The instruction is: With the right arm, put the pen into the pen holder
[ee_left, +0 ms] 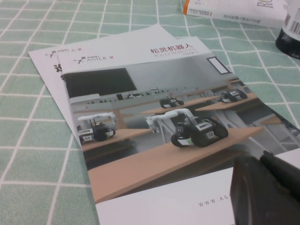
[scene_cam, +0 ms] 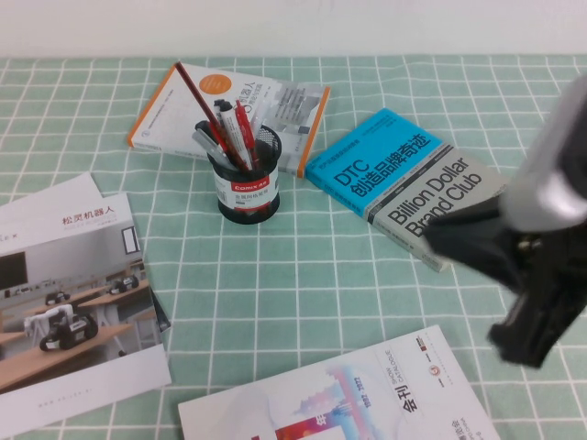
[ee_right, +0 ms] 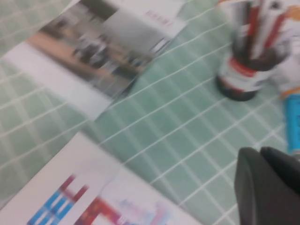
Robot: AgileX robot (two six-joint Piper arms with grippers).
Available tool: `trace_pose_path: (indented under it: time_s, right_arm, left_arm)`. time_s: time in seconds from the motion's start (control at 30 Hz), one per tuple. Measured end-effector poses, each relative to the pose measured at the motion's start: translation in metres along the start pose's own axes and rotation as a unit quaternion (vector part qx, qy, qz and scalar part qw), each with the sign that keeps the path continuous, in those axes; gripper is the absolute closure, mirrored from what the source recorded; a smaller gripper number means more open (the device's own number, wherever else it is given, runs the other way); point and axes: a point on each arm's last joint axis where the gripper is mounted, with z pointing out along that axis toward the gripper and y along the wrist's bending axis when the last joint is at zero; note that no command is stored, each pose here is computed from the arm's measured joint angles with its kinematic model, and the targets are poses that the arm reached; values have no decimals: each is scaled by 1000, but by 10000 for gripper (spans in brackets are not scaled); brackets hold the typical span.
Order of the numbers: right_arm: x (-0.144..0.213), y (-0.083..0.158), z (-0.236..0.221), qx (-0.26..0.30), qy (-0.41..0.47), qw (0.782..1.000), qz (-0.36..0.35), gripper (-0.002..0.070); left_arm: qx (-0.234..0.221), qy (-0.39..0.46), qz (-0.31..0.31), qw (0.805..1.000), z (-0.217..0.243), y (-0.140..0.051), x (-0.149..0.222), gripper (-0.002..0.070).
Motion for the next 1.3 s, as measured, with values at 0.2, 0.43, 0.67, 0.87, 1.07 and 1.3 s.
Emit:
trace_pose_path:
  time_s: [0.2, 0.43, 0.67, 0.87, 1.07, 1.3]
  right_arm:
    - [51, -17, -29, 95, -73, 985, 123, 695]
    - [157, -3, -47, 254, -139, 936, 200, 695]
    - [224, 19, -44, 336, -208, 898, 194, 695]
    - [240, 23, -37, 341, -211, 895, 194, 695]
    - [244, 25, -33, 330, -182, 907, 188, 695]
    - [253, 32, -26, 297, -116, 930, 184, 695]
  left_arm:
    - [0, 0, 0, 1000, 0, 0, 0, 680]
    - [0, 0, 0, 1000, 0, 0, 0, 680]
    - [0, 0, 0, 1000, 0, 0, 0, 680]
    - [0, 0, 0, 1000, 0, 0, 0, 680]
    - [0, 0, 0, 1000, 0, 0, 0, 680]
    - [0, 0, 0, 1000, 0, 0, 0, 680]
